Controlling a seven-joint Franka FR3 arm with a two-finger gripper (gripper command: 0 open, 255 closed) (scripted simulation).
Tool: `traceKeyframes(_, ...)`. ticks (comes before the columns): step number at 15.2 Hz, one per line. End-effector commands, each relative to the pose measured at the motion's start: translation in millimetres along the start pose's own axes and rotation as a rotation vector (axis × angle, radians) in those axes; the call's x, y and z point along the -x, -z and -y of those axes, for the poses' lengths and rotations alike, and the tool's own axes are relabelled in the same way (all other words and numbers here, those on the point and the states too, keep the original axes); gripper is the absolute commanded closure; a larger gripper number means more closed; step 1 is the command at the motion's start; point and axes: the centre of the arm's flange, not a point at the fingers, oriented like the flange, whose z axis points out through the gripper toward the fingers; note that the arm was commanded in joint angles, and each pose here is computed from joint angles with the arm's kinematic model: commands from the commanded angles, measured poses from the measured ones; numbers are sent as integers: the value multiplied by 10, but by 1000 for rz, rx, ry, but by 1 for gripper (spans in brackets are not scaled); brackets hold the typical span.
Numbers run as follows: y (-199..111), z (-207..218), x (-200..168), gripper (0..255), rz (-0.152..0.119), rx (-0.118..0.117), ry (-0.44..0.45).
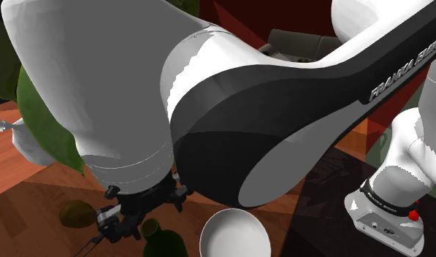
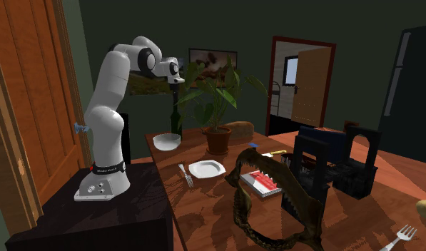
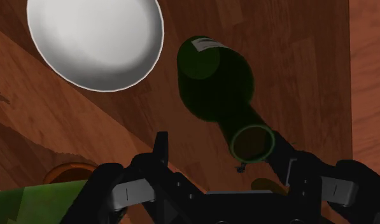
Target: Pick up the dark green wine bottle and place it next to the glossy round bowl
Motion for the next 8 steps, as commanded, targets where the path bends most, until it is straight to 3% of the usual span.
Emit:
traceKeyframes(1,1,0,0,0,0,0,0)
traceKeyframes(4,1,0,1,0,0,0,0)
traceKeyframes(8,501,0,1,0,0,0,0)
